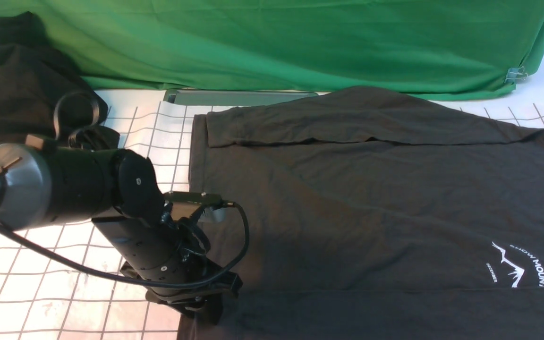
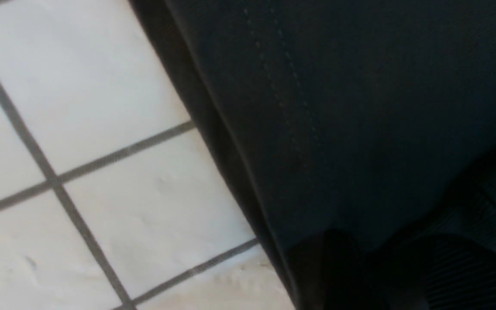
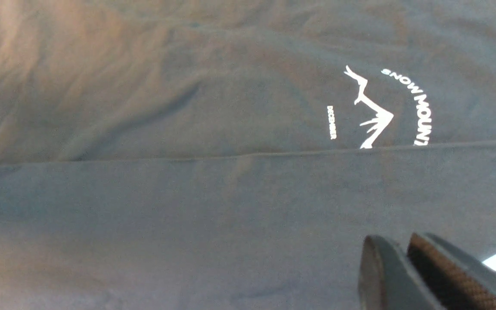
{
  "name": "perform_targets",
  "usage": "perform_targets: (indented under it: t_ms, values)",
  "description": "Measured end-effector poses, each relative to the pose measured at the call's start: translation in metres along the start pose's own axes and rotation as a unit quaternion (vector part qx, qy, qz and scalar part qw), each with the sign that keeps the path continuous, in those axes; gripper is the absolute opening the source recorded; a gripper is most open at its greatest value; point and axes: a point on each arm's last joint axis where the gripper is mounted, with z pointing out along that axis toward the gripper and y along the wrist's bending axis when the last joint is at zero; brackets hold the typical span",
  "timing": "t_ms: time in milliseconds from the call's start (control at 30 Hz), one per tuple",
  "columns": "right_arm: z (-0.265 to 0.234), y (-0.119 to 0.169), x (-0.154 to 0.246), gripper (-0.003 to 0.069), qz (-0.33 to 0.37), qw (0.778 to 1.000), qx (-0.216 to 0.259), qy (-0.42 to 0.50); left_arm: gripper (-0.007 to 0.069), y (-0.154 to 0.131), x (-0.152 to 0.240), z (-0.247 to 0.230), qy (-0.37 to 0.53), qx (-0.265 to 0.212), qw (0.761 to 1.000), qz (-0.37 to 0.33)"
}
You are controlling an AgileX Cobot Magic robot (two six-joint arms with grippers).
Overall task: Fold a long-sleeved shirt over a white checkered tablecloth.
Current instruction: 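Grasp the left edge of the dark T-shirt lying flat on the table, then fold the left side of the black T-shirt inward over its body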
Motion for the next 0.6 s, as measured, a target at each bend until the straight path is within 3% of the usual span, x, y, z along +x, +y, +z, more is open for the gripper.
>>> perform_targets:
  t_ms: [167,267,367,600]
  values:
    - [0.0,0.0,0.0,0.0079,0.0,1.0,0.0,0.0,0.0062,-0.002,0.003,0.0,0.014,0.005,1.0,-0.001]
    - [0.0,0.0,0.0,0.0085,0.0,1.0,0.0,0.0,0.0017,-0.004,0.004,-0.006,0.013,0.009,1.0,-0.001]
    - [0.0,0.0,0.0,0.0093,-0.001,1.0,0.0,0.0,0.0015,-0.01,0.004,-0.028,-0.005,0.017,1.0,0.008]
    - [0.0,0.0,0.0,0.0106,-0.001,1.0,0.0,0.0,0.0015,-0.034,-0.029,-0.123,-0.147,0.021,0.989,0.029]
